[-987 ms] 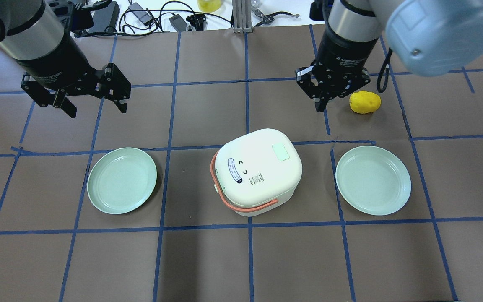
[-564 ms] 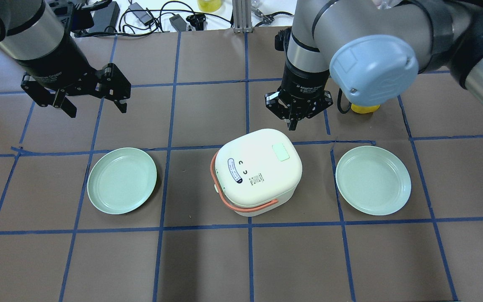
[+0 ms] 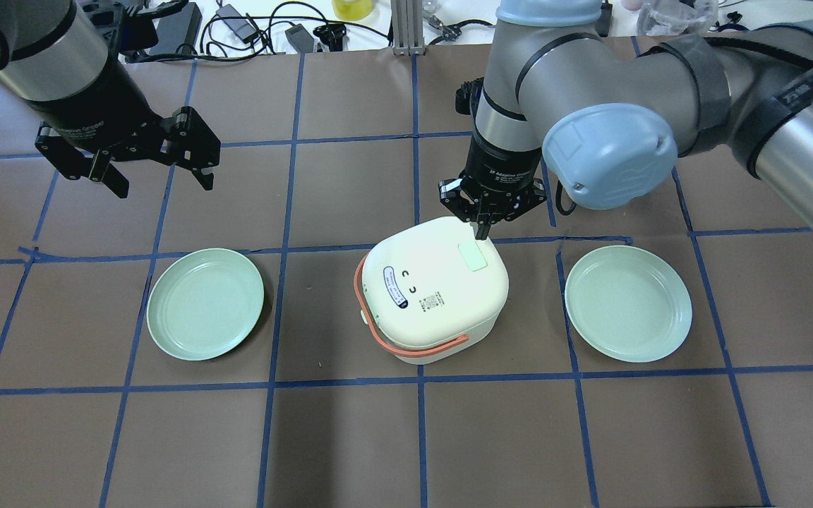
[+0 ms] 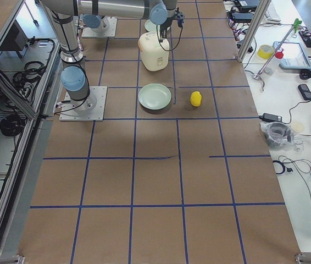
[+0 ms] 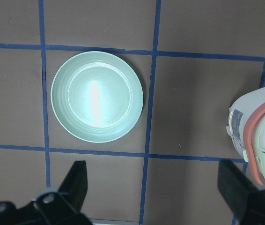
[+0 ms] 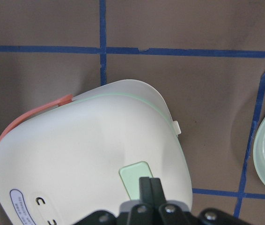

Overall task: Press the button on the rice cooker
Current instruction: 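Press down on the green lid button with the right gripper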

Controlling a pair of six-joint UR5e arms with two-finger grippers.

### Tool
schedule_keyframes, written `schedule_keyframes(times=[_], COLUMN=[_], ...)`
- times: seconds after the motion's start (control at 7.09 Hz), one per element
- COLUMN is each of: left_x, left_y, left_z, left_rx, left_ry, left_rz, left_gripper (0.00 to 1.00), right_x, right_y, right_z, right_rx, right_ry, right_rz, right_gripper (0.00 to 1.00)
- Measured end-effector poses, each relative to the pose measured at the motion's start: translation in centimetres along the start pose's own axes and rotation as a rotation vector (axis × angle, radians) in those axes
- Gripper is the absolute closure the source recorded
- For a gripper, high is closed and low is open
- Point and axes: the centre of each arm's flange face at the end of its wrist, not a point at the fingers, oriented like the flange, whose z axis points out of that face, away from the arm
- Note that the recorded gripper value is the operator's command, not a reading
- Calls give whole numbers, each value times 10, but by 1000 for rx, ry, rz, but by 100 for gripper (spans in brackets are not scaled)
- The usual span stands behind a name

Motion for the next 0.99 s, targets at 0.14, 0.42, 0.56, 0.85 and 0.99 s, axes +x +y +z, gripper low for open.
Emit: schedule_keyframes(times=[0.14,0.42,0.56,0.85,0.99], left_x=[0,0,0,0,0], left_y=[0,0,0,0,0], left_z=[0,0,0,0,0], left_rx=[0,0,0,0,0], left_ry=[0,0,0,0,0], left_rz=[0,0,0,0,0], left_gripper=[0,0,0,0,0], right_x=[0,-1,-1,-2,-2], right_y=[1,0,-1,-2,-3], right_z=[4,10,12,15,16], right_rx=[-5,-17,-21,-27,-30], right_ry=[-6,-18,-21,-21,-21], right_rz=[0,0,1,0,0], right_gripper=[100,100,100,100,100])
